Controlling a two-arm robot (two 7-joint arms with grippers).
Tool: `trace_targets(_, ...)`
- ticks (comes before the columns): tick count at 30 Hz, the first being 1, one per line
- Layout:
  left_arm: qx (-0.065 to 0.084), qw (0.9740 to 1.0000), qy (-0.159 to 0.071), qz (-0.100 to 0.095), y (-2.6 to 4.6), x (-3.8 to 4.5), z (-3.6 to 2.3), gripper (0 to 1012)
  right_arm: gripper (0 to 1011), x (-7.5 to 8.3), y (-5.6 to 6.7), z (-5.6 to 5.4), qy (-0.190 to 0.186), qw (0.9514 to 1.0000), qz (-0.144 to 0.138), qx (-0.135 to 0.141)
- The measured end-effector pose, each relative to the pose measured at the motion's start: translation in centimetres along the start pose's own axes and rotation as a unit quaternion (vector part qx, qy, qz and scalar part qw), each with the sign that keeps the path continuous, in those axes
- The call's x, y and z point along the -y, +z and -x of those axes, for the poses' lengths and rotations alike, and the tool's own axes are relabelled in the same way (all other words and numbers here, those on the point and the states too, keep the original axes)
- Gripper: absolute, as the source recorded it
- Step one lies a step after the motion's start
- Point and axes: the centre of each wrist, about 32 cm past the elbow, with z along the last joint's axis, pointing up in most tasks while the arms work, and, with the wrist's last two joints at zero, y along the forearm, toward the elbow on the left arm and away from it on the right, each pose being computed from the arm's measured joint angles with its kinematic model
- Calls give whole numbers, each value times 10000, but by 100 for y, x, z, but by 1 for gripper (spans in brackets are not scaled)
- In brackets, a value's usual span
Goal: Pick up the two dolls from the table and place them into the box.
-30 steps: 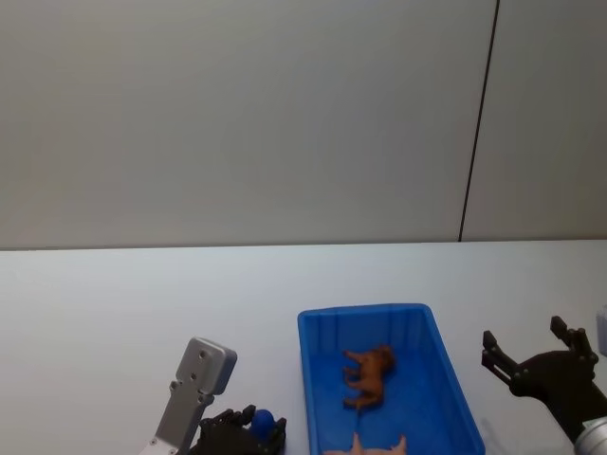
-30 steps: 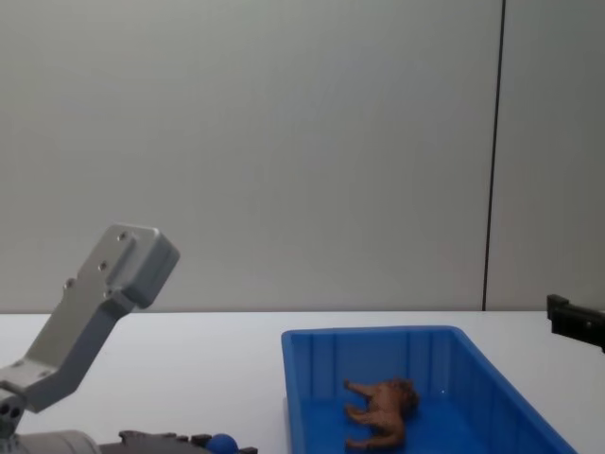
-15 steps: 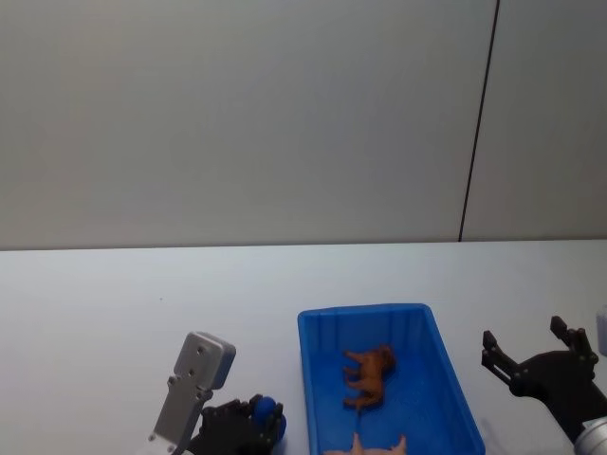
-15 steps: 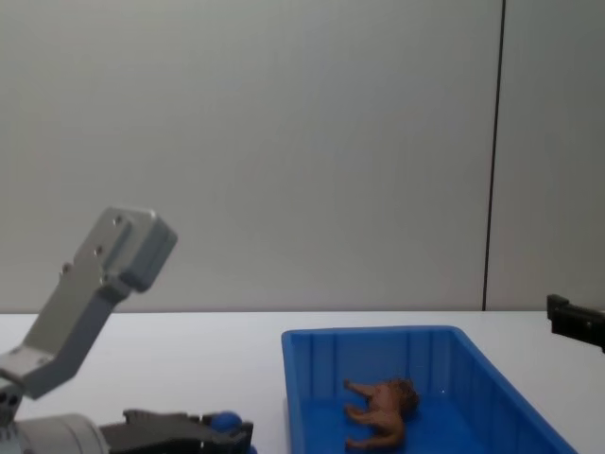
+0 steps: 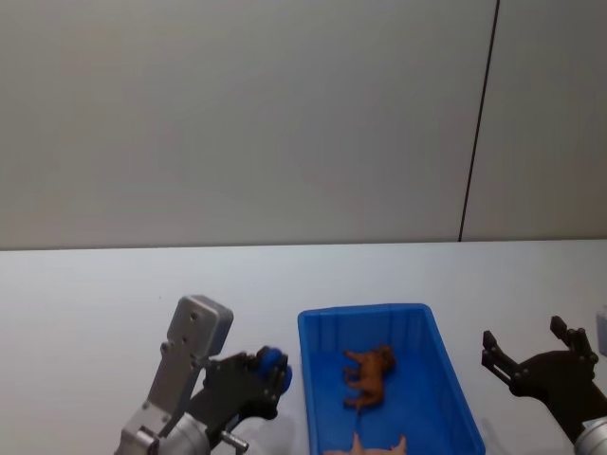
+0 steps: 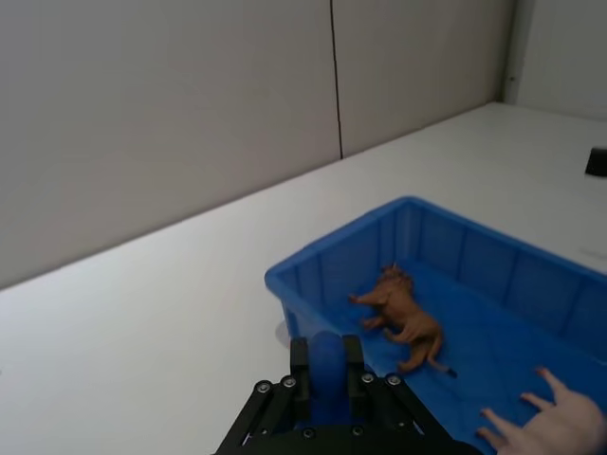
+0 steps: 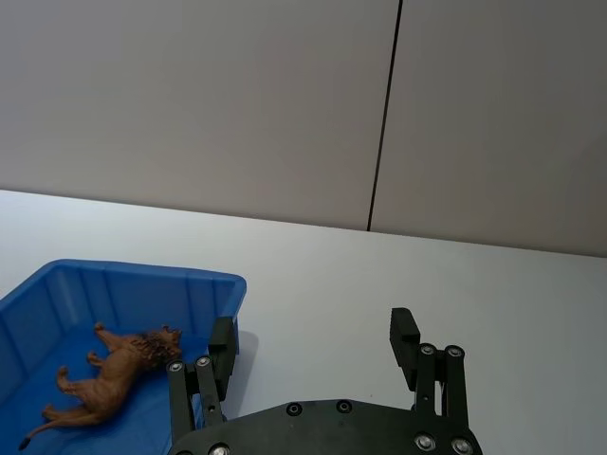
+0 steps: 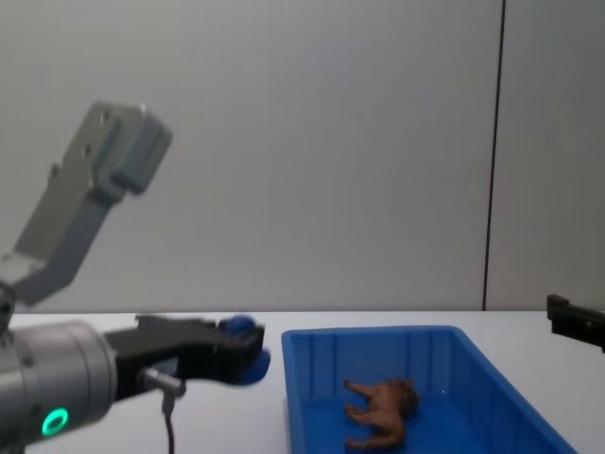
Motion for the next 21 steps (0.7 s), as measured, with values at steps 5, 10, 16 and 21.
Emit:
trace_targets(5, 81, 9995, -186, 232, 104, 15, -11, 171, 1001, 0, 0, 0, 0, 10000, 0, 0)
trace_targets(10, 130, 9977, -471, 465, 195, 51, -11, 141, 1001, 0, 0, 0, 0, 10000, 0, 0)
trace_targets(16, 132, 9943, -818, 668, 268, 107, 3, 316, 1001, 0, 0, 0, 0, 10000, 0, 0)
trace_targets(21, 92, 9895, -1181, 830, 320, 196, 37, 478, 1001, 0, 0, 0, 0, 10000, 0, 0)
